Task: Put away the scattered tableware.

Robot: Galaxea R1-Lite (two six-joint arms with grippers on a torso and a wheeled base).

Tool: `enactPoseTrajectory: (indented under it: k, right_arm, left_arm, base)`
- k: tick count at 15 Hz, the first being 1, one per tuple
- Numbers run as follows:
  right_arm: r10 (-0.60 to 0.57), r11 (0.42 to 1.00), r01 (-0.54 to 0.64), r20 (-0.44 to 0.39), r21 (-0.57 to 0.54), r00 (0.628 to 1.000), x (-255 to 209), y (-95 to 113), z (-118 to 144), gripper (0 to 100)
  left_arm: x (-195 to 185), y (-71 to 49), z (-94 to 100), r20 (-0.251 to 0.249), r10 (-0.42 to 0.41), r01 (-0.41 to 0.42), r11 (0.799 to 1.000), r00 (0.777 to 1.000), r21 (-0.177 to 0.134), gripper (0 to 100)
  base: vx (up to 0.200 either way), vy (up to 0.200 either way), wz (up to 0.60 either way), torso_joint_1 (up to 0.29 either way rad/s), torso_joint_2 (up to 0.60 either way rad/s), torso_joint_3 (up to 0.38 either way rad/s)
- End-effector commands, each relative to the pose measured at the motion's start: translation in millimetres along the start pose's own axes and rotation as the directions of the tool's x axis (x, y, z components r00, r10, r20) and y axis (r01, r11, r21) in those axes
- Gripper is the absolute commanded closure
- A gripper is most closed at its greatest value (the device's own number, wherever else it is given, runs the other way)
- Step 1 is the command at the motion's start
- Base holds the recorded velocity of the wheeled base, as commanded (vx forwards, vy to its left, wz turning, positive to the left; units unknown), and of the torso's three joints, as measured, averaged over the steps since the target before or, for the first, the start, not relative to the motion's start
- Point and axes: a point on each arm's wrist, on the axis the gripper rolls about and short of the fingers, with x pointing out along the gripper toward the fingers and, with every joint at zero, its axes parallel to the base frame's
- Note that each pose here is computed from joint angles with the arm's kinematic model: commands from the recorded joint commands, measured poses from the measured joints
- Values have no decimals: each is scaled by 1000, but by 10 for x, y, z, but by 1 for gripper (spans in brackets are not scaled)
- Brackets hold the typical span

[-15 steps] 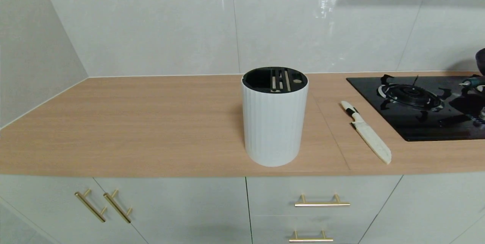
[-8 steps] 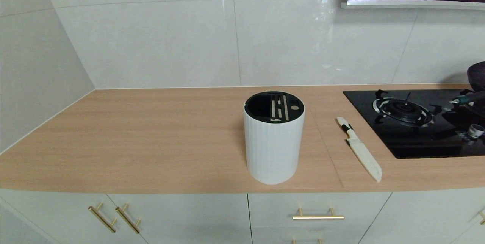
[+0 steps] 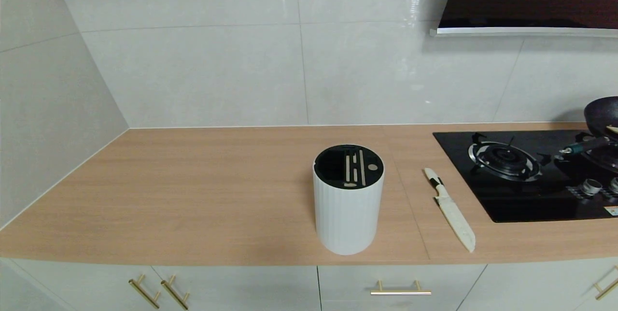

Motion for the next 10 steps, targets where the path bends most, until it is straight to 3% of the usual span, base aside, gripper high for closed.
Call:
enactPoseTrajectory:
  k: [1, 5, 10]
  right_arm:
    - [1, 1000, -1, -1, 0, 1000, 1, 0, 0, 0]
    - [1, 1000, -1, -1, 0, 1000, 1, 0, 0, 0]
    - [-1, 1000, 1, -1, -6, 1000, 1, 0, 0, 0]
  left_arm:
    - [0, 0, 0, 0, 0, 0, 1000, 1000, 0, 0]
    - [0, 0, 0, 0, 0, 0, 1000, 1000, 0, 0]
    - [0, 0, 0, 0, 0, 0, 1000, 1000, 0, 0]
  base:
    - [0, 0, 0, 212, -408, -227]
    - [0, 0, 0, 162, -337, -177]
    - [0, 0, 0, 6, -10, -5]
